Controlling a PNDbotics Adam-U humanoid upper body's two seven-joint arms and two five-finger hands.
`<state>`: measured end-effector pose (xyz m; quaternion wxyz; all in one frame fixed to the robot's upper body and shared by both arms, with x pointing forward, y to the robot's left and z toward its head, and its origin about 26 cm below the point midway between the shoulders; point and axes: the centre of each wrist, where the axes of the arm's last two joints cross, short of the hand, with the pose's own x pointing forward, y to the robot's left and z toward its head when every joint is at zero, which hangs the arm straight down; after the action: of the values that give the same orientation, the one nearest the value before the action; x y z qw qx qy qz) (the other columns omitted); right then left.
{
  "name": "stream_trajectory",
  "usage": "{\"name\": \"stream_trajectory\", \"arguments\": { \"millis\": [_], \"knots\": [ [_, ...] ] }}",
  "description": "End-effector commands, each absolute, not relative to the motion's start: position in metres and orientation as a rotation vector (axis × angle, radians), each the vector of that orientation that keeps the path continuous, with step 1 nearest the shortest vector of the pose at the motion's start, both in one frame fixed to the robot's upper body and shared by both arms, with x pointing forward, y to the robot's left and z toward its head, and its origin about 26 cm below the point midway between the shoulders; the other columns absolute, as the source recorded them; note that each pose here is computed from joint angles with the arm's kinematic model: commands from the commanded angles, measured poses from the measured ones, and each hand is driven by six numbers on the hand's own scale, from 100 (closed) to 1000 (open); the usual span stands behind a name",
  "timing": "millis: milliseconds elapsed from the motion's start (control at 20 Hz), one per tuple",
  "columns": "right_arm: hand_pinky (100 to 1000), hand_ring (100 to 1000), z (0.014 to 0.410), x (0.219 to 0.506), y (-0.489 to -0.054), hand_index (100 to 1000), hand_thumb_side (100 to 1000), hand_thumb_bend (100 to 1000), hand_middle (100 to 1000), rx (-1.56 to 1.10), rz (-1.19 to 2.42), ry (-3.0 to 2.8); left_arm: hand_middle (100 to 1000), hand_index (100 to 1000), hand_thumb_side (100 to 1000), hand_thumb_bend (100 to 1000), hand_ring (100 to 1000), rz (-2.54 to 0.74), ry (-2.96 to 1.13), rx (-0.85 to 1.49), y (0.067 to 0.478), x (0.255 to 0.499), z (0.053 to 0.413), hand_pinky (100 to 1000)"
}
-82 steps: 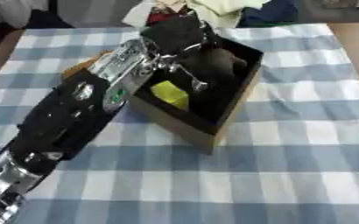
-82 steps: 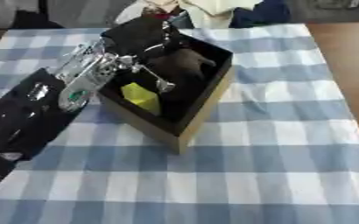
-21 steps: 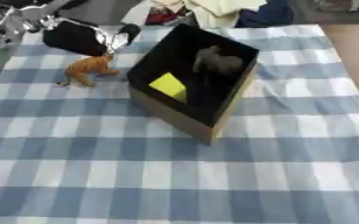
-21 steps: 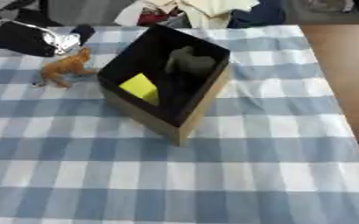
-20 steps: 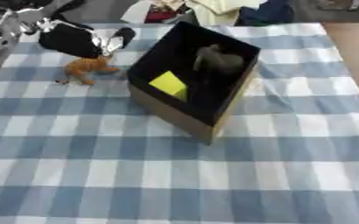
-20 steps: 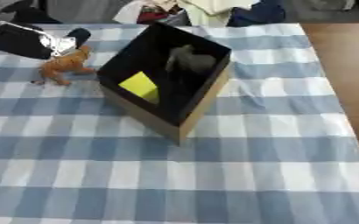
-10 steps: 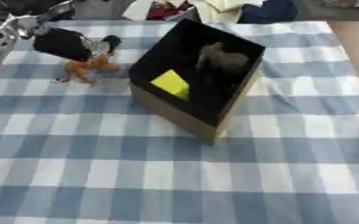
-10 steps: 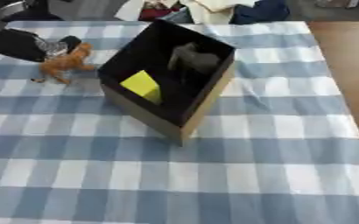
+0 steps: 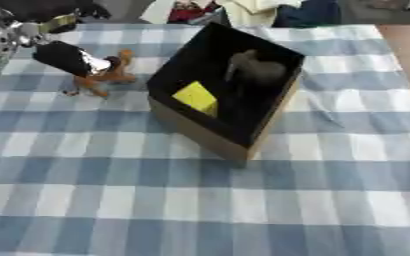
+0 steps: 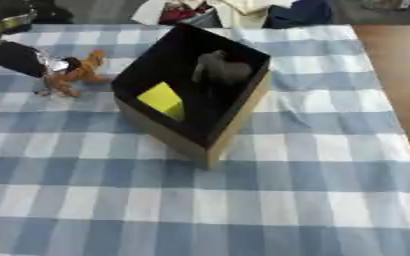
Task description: Pick up objects on the table and place them in the box.
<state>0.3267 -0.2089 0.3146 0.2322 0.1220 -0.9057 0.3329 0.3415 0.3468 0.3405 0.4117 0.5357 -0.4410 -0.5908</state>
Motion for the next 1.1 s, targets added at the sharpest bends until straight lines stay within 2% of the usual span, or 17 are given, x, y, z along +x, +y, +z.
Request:
{"name": "stream_trajectory", "arguments": {
  "millis": [50,400,500,550,700,900,1100],
  "knots": [
    [1000,956,0.323,0.324,-0.211,896,737,100,716,0.308,0.946,-2.507,843,971,844,531,906,-1.468,-1.055,1.371,0.353,0.339,0.355,814],
    [1000,956,0.321,0.325,-0.210,896,739,100,714,0.315,0.951,-2.498,849,979,905,594,913,-1.475,-1.002,1.330,0.355,0.341,0.358,825],
    [1000,957,0.321,0.325,-0.210,896,740,100,713,0.316,0.952,-2.496,856,984,856,571,916,-1.473,-0.978,1.330,0.356,0.343,0.356,826],
    [1000,957,0.321,0.325,-0.210,897,741,100,713,0.317,0.952,-2.496,860,985,799,533,918,-1.476,-0.966,1.326,0.356,0.345,0.355,828],
    [1000,957,0.321,0.325,-0.210,897,743,100,712,0.320,0.954,-2.494,860,986,703,462,918,-1.498,-0.939,1.307,0.356,0.349,0.351,831],
    [1000,958,0.321,0.325,-0.210,897,746,100,711,0.320,0.956,-2.491,856,991,695,451,916,-1.523,-0.920,1.282,0.354,0.353,0.348,831],
    [1000,958,0.321,0.325,-0.210,896,749,100,710,0.321,0.960,-2.488,849,983,620,394,907,-1.533,-0.909,1.269,0.353,0.357,0.345,824]
  ]
}}
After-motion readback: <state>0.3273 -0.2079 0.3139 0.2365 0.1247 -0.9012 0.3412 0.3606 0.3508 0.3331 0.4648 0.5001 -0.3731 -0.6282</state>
